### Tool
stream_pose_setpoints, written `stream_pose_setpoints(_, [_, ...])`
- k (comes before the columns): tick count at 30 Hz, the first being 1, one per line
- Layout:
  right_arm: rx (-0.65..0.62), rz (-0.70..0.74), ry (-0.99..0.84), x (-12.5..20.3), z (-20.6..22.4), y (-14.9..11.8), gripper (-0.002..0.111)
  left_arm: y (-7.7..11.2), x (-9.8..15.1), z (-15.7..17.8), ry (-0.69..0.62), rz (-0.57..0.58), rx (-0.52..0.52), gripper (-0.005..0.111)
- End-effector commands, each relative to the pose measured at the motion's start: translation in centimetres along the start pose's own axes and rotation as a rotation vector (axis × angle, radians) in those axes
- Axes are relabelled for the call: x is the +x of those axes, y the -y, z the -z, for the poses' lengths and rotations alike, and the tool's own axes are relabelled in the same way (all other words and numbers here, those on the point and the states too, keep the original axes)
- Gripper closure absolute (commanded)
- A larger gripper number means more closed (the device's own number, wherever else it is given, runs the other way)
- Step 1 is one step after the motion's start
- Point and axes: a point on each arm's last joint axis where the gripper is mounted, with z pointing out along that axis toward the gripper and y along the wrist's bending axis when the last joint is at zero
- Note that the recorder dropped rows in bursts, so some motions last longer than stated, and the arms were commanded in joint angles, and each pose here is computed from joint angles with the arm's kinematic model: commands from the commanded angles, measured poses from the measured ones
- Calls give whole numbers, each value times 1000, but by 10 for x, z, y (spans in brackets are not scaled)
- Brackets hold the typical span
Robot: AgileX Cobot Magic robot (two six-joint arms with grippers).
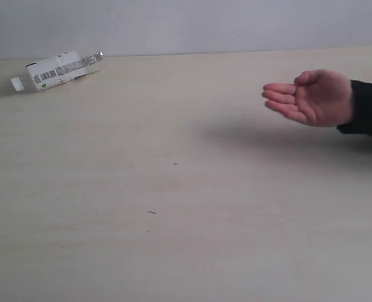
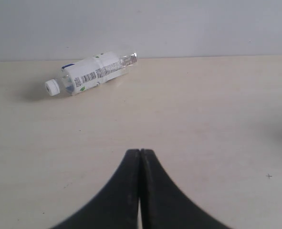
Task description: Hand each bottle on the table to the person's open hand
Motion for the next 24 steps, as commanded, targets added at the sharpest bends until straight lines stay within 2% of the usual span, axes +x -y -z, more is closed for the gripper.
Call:
stream_pose_setpoints(1, [-1, 13, 6, 1, 0, 0, 108, 2, 2, 1, -9, 1, 25, 107])
stream_pose_setpoints(2, [-1, 13, 6, 1, 0, 0, 108, 2, 2, 1, -9, 8, 28, 107])
stream_pose_setpoints(5, [-1, 13, 6, 1, 0, 0, 108, 2, 0, 1, 10, 135, 25, 107])
stream_pose_setpoints(7, [-2, 11, 6, 1, 0, 0, 108, 2, -6, 1, 38, 222, 22, 107])
stream_pose_setpoints(8, [-2, 11, 6, 1, 0, 0, 108, 1, -13, 2, 62, 228, 11, 107])
stream_pose_setpoints(12, [-2, 11, 6, 1, 0, 0, 108, -11, -54, 9, 195, 80, -131, 107])
stream_pose_setpoints(14, [-2, 11, 6, 1, 0, 0, 108, -13, -76, 13, 251, 49, -171, 107])
stream_pose_setpoints(19, [-2, 11, 6, 1, 0, 0, 108, -13, -140, -2, 329, -5, -173, 107])
stream_pose_setpoints(22, [-2, 11, 6, 1, 0, 0, 108, -15, -182, -32, 344, -83, -182, 107])
stream_pose_setpoints(24, [-2, 11, 6, 1, 0, 0, 108, -13, -202, -57, 334, -121, -140, 107])
